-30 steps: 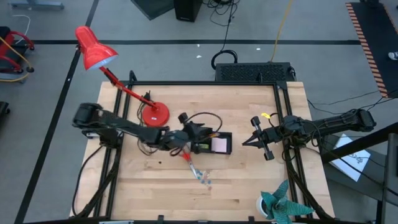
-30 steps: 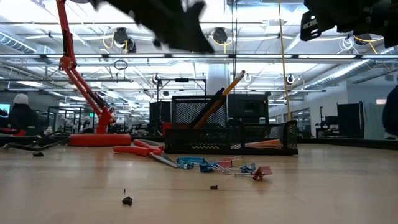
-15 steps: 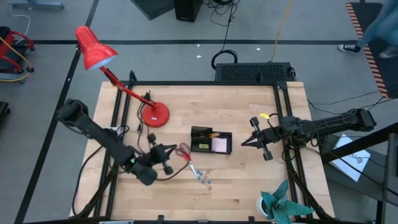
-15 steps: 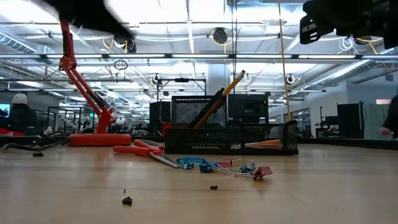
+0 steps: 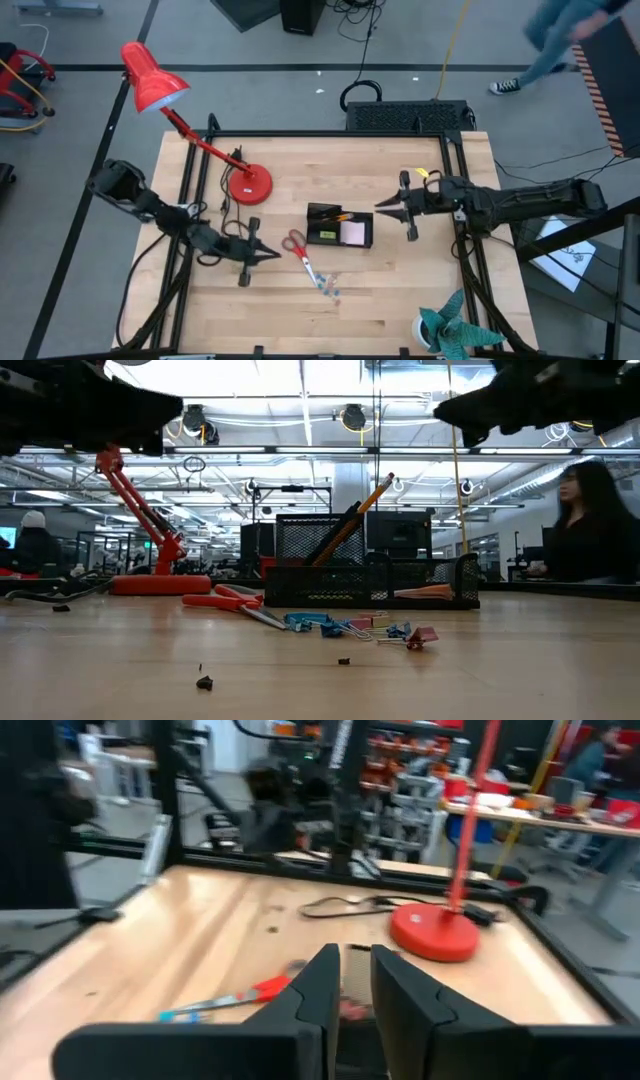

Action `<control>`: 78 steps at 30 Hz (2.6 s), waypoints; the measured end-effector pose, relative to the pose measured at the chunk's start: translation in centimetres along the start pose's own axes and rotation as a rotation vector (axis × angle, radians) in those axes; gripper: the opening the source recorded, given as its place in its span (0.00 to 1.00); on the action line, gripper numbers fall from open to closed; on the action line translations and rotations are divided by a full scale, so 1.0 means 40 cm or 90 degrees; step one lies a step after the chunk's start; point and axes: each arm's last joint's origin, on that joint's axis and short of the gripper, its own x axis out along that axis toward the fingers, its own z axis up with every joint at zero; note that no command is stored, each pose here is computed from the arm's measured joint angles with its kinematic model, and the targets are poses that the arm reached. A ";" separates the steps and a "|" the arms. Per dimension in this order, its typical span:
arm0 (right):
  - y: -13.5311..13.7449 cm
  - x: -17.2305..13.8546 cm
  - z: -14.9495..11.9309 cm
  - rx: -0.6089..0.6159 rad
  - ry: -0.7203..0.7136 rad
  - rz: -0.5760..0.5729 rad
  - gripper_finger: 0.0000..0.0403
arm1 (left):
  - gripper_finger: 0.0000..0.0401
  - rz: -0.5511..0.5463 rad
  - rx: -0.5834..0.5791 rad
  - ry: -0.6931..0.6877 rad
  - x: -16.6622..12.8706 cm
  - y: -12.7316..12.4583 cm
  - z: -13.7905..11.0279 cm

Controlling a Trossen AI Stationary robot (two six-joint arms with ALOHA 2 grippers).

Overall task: Pick and place office supplies into organizer
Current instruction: Put the pink binder clip into the black desk organizer

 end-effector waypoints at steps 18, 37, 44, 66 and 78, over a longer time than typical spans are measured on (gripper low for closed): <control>0.052 0.142 0.059 -0.022 0.168 0.143 0.15 | 0.02 0.079 -0.155 -0.002 -0.008 0.075 -0.028; 0.218 0.321 -0.086 -0.055 0.367 0.128 0.38 | 0.10 0.147 -0.106 0.103 -0.010 0.087 -0.068; 0.239 0.346 -0.128 -0.037 0.376 0.232 0.35 | 0.11 0.171 -0.114 0.111 -0.009 0.105 -0.074; 0.248 0.422 -0.207 -0.068 0.315 0.291 0.30 | 0.12 0.154 -0.148 0.136 -0.010 0.100 -0.085; 0.207 0.437 -0.242 -0.057 0.369 0.311 0.30 | 0.12 0.154 -0.153 0.136 -0.010 0.100 -0.085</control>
